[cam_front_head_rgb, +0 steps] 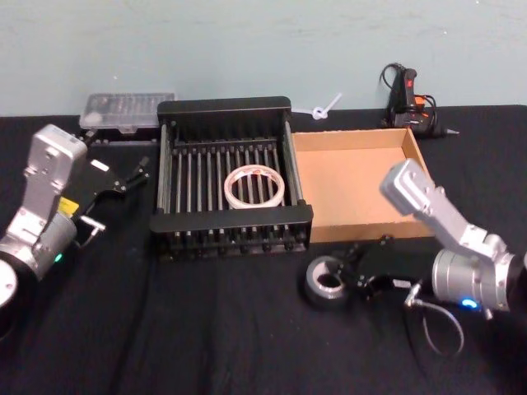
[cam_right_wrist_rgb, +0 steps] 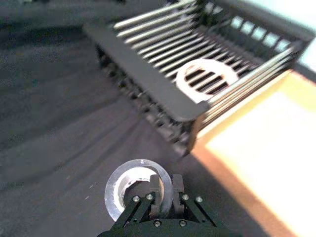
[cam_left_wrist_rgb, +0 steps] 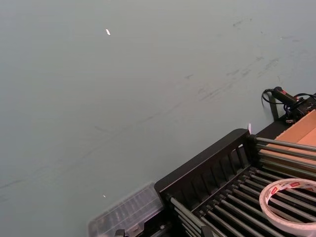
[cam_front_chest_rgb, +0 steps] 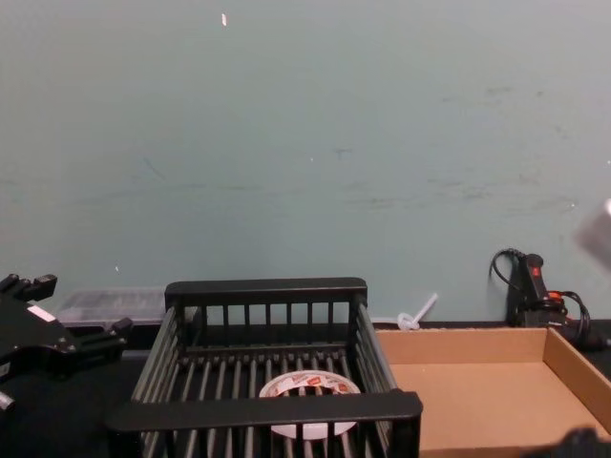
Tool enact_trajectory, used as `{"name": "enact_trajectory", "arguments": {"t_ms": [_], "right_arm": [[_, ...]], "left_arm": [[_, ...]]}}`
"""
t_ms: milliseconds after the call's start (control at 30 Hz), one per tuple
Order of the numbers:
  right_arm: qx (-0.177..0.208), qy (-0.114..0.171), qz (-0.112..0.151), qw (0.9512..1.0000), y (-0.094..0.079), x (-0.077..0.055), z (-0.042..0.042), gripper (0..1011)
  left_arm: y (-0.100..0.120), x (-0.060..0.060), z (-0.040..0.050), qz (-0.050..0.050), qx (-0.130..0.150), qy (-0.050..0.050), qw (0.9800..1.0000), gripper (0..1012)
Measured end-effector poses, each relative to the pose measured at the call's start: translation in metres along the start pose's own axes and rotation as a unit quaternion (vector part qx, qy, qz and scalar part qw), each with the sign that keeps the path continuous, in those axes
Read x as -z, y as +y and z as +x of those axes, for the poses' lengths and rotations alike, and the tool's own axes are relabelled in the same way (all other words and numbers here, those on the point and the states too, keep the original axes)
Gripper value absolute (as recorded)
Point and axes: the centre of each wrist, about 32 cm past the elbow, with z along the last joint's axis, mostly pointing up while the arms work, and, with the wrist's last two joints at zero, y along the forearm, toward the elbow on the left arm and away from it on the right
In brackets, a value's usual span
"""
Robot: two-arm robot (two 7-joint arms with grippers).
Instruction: Pick up the white tape and place it into the black box , Pick up the silver tape and place it into the brown box.
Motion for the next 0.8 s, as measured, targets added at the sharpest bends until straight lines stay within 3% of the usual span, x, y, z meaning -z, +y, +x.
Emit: {"name": "enact_trajectory", "arguments": {"t_ms": [300,367,600,800], "right_arm": [[0.060,0.005,0.035,0.9976,-0.007,-0.017,0.0199,158],[0.084,0.008,0.042,0.9955,-0.007,-0.023,0.0293,158],[0.125,0.019,0.047,0.9909,-0.004,-0.031,0.0473,158],[0.144,0.031,0.040,0.9883,0.001,-0.030,0.0569,158]], "left_arm": [[0.000,0.000,0.0000,0.000,0.000,0.000,1.0000,1001],[0.000,0.000,0.0000,0.000,0.000,0.000,1.0000,1001],[0.000,0.000,0.0000,0.000,0.000,0.000,1.0000,1002],[0.000,0.000,0.0000,0.000,0.000,0.000,1.0000,1001]]}}
